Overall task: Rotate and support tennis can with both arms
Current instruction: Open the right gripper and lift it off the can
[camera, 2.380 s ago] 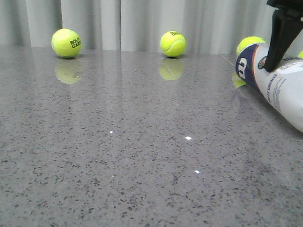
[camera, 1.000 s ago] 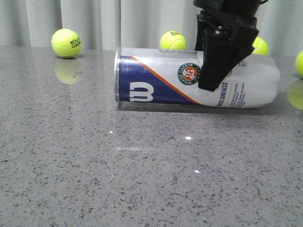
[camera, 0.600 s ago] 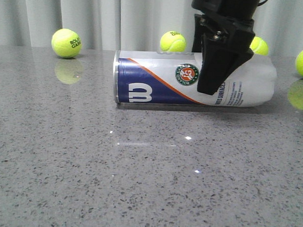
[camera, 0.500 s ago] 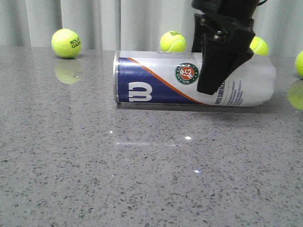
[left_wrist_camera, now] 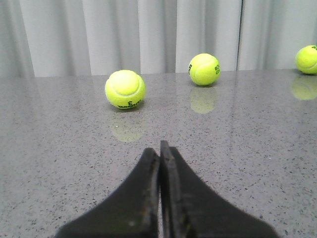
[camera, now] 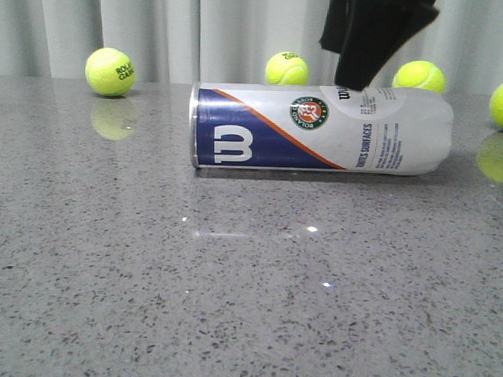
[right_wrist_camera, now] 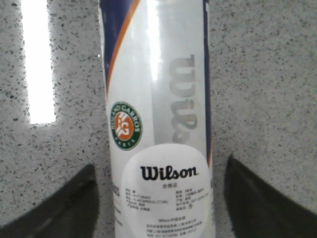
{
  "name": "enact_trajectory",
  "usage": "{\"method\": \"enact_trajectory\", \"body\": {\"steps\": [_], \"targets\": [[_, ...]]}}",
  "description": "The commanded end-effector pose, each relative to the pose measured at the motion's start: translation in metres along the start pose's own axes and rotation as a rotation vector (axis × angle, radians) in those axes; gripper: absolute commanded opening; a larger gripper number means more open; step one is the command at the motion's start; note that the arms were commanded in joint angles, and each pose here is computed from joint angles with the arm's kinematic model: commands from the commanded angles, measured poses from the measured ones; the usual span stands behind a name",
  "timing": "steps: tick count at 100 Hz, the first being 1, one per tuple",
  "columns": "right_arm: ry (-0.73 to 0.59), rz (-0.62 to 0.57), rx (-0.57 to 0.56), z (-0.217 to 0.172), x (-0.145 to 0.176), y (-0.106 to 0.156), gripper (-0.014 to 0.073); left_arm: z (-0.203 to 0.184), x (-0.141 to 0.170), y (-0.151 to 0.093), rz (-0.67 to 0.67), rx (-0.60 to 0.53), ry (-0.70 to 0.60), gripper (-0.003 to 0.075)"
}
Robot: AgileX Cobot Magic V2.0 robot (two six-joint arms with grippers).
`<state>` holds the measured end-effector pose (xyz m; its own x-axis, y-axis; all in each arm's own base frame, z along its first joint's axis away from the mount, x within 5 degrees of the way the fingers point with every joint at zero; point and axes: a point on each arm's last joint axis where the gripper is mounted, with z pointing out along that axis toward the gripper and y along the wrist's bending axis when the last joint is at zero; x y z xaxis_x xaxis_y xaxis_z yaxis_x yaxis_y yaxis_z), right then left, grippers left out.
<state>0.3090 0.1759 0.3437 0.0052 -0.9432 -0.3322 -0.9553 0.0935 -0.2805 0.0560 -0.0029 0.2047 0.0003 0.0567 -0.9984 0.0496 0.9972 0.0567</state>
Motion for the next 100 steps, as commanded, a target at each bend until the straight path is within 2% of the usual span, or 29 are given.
{"method": "enact_trajectory", "body": {"steps": [1, 8, 17, 37, 60, 77, 89, 100], "targets": [[-0.063, -0.017, 0.095, -0.037, -0.005, 0.002, 0.0274, -0.001, 0.006, 0.0, -0.01, -0.004, -0.063, -0.0019], [-0.069, -0.019, 0.105, -0.042, -0.005, 0.004, 0.0093, -0.001, 0.006, 0.0, -0.01, -0.004, -0.063, -0.0019], [-0.068, -0.02, 0.101, -0.046, -0.005, 0.006, -0.0074, -0.001, 0.006, 0.0, -0.01, -0.004, -0.063, -0.0019], [-0.069, 0.014, 0.088, -0.053, -0.004, 0.011, -0.006, -0.001, 0.006, 0.0, -0.01, -0.004, -0.063, -0.0019], [-0.142, 0.429, 0.132, -0.067, -0.004, 0.012, -0.006, -0.001, 0.006, 0.0, -0.01, -0.004, -0.063, -0.0019], [-0.265, 0.794, 0.182, -0.077, -0.001, 0.019, -0.006, -0.001, 0.006, 0.0, -0.01, -0.004, -0.064, -0.0019], [-0.367, 0.943, 0.223, -0.08, 0.007, 0.03, -0.006, -0.001, 0.006, 0.0, -0.01, -0.004, -0.064, -0.0019], [-0.431, 1.002, 0.253, -0.08, 0.017, 0.044, -0.006, -0.001, 0.006, 0.0, -0.01, -0.004, -0.064, -0.0019]]}}
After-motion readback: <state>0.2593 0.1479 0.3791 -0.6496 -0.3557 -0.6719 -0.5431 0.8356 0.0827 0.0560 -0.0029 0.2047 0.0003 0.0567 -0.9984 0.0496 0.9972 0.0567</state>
